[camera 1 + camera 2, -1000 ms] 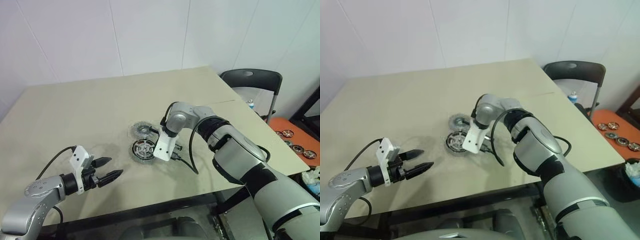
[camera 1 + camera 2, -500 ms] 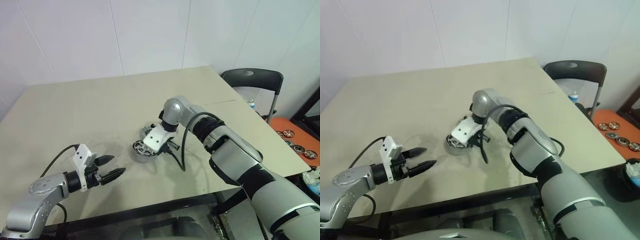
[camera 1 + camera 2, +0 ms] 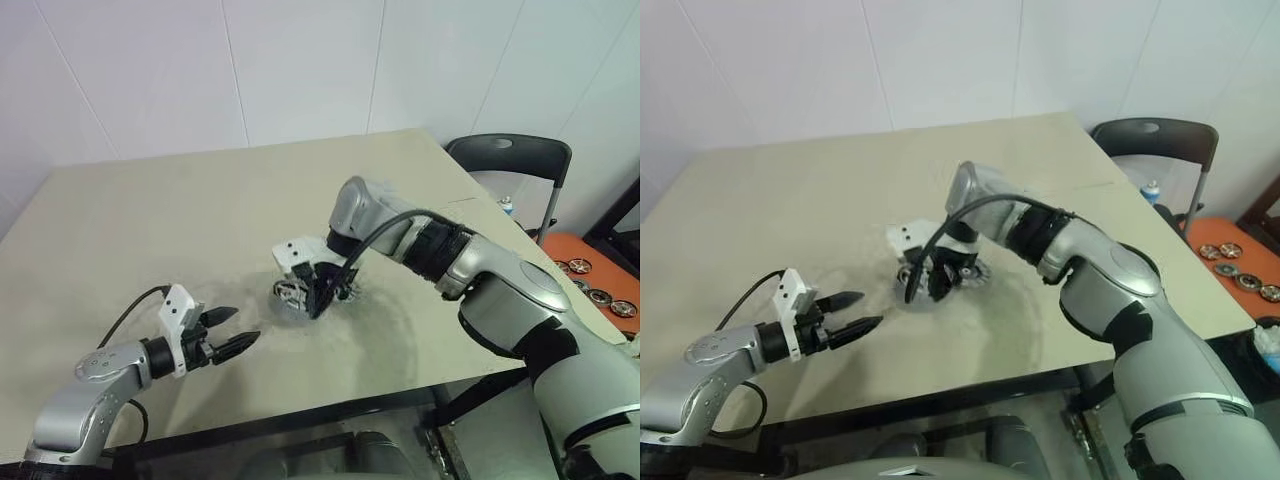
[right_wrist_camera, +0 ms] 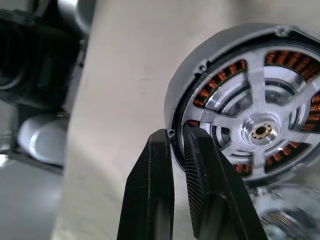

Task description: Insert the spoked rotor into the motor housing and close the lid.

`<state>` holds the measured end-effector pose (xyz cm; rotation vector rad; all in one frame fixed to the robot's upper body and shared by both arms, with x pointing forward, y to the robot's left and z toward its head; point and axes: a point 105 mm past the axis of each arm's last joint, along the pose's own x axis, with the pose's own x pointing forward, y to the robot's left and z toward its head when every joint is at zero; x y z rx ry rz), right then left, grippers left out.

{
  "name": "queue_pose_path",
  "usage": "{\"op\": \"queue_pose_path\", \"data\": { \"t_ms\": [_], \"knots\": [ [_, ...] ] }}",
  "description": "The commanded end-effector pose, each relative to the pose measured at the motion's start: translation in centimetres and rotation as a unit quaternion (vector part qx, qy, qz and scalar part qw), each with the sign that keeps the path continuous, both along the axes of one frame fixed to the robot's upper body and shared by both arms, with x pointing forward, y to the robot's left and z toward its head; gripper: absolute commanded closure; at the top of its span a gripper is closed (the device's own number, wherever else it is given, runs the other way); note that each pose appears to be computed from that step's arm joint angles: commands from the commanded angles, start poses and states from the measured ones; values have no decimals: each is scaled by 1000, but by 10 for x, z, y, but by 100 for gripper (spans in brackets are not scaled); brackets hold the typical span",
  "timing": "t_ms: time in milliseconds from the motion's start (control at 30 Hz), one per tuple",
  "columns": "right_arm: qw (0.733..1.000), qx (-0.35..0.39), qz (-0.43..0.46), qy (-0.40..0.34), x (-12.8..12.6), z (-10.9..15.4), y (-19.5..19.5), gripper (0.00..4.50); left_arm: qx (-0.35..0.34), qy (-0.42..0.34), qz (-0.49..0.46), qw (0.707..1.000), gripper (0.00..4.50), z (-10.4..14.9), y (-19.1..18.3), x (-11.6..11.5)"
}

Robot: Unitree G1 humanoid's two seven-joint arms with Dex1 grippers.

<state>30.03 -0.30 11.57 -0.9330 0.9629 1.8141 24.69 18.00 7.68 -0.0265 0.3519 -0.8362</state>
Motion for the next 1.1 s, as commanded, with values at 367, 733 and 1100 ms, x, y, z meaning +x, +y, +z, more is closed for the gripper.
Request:
{"op": "queue_pose_path", "data": {
  "t_ms": [367, 733, 1100],
  "knots": [
    [984, -1, -175, 19, 12, -11, 54, 444, 0, -12, 10, 1000, 47, 3, 1, -9],
    [985, 3, -172, -11, 22, -20, 51, 444, -1, -11, 12, 1000, 47, 3, 1, -9],
    [990, 17, -141, -2, 17, -8, 54, 217, 5, -10, 2, 1000, 47, 5, 3, -6]
  ]
}}
